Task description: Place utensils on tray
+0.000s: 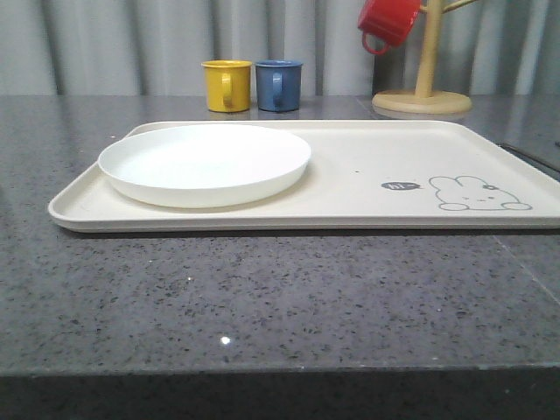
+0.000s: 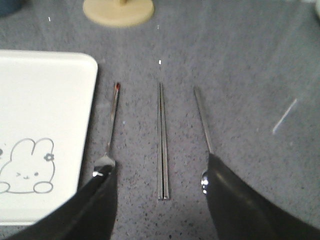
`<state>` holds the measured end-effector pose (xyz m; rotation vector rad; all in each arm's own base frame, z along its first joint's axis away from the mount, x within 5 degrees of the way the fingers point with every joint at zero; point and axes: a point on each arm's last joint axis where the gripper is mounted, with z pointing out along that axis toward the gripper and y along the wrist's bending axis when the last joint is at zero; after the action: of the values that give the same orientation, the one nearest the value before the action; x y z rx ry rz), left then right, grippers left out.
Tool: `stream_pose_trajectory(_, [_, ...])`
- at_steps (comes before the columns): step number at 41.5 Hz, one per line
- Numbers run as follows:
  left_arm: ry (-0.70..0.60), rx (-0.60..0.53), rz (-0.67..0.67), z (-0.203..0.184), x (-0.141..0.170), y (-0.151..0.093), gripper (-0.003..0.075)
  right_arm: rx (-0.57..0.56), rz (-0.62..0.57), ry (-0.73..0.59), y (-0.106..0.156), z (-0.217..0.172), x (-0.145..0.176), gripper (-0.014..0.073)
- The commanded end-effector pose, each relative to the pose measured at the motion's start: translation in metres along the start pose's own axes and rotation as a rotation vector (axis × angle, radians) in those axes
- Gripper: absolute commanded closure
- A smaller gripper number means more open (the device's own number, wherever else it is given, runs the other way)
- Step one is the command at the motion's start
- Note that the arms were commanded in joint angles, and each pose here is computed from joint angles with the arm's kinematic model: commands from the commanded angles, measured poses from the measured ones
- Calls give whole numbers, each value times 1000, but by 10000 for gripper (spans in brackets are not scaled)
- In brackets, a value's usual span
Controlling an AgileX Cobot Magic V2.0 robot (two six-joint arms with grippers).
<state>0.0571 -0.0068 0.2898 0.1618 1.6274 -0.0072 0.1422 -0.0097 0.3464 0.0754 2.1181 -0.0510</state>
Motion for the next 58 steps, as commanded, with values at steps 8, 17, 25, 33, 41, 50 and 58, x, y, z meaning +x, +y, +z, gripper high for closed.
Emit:
stream_pose_trajectory(8, [-105,-14,-19,-2,-17,2,739,-31,38,233,4,55,-38,204])
stream_pose_trajectory(17, [-105,-14,-19,-2,-17,2,739,-86,28,352,21,100,-49,204])
stream_pose_trajectory(25, [-105,-14,-19,-2,-17,2,739,-107,3,408,33,136,-50,204])
stream_pose_trajectory(33, [-105,-14,-19,-2,-17,2,739,-102,-4,452,36,163,-47,204])
stream_pose_trajectory(41, [-105,-14,-19,-2,-17,2,739,-100,-3,450,37,178,-42,204])
stream_pose_trajectory(50, [-105,-14,-19,-2,-17,2,739,-99,-3,459,37,190,-38,204])
stream_pose_trajectory(58, [-105,-14,-19,-2,-17,2,739,-97,-4,479,38,197,-33,204])
